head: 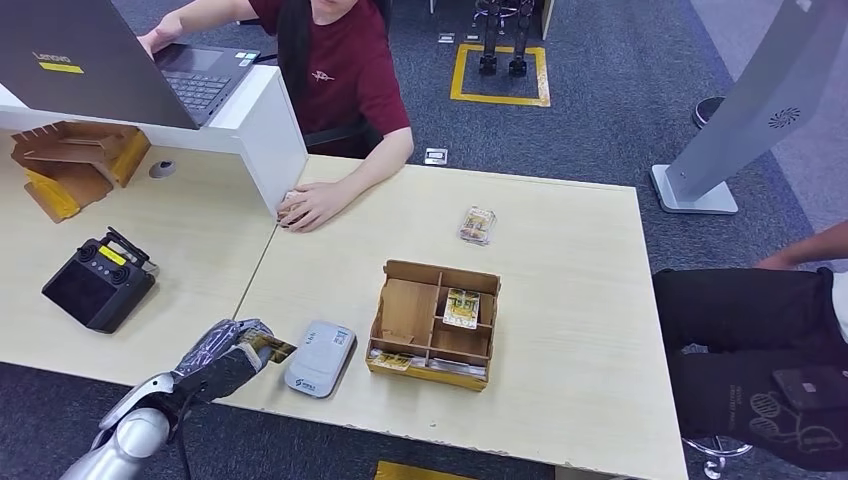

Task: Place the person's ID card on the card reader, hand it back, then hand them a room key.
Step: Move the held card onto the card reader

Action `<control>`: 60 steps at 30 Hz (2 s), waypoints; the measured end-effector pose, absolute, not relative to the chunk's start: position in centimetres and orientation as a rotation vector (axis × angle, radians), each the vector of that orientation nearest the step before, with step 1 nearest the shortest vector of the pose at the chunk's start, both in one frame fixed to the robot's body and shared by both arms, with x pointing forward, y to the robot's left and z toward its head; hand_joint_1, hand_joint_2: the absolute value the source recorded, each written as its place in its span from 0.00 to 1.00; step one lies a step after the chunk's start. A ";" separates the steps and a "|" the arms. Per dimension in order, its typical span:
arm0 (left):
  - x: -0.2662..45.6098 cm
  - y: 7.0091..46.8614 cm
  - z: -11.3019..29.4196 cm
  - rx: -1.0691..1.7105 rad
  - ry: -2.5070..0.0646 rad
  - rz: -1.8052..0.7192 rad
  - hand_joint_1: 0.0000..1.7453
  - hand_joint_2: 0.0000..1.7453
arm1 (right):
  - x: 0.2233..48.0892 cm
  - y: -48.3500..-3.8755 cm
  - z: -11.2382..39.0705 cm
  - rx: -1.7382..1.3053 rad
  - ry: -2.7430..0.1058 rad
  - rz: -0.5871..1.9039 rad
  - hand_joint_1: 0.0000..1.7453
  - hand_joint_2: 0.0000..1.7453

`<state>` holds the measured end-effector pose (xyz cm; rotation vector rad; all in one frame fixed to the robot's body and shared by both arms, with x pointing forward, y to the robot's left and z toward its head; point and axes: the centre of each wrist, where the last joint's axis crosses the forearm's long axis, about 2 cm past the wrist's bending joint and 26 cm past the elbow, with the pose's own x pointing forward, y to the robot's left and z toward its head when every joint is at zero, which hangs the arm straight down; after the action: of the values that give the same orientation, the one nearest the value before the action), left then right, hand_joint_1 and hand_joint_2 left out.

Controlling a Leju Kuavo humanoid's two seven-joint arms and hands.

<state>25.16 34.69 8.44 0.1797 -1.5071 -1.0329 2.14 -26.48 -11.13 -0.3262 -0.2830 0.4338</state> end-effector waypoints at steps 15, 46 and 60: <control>23.3 33.1 8.6 0.183 -1.507 -1.189 1.00 1.00 | 2.1 -26.3 -11.1 -0.334 -0.281 0.427 0.00 0.00; 26.9 24.2 8.3 0.412 -1.568 -1.143 1.00 1.00 | 2.1 -25.7 -11.1 -0.323 -0.287 0.444 0.00 0.00; 28.6 21.8 7.6 0.579 -1.514 -1.161 1.00 1.00 | 2.2 -25.6 -11.1 -0.321 -0.292 0.453 0.00 0.00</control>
<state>28.57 21.79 7.64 0.5794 -1.5145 -1.1614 2.16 -25.56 -11.07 -0.3210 -0.2920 0.4534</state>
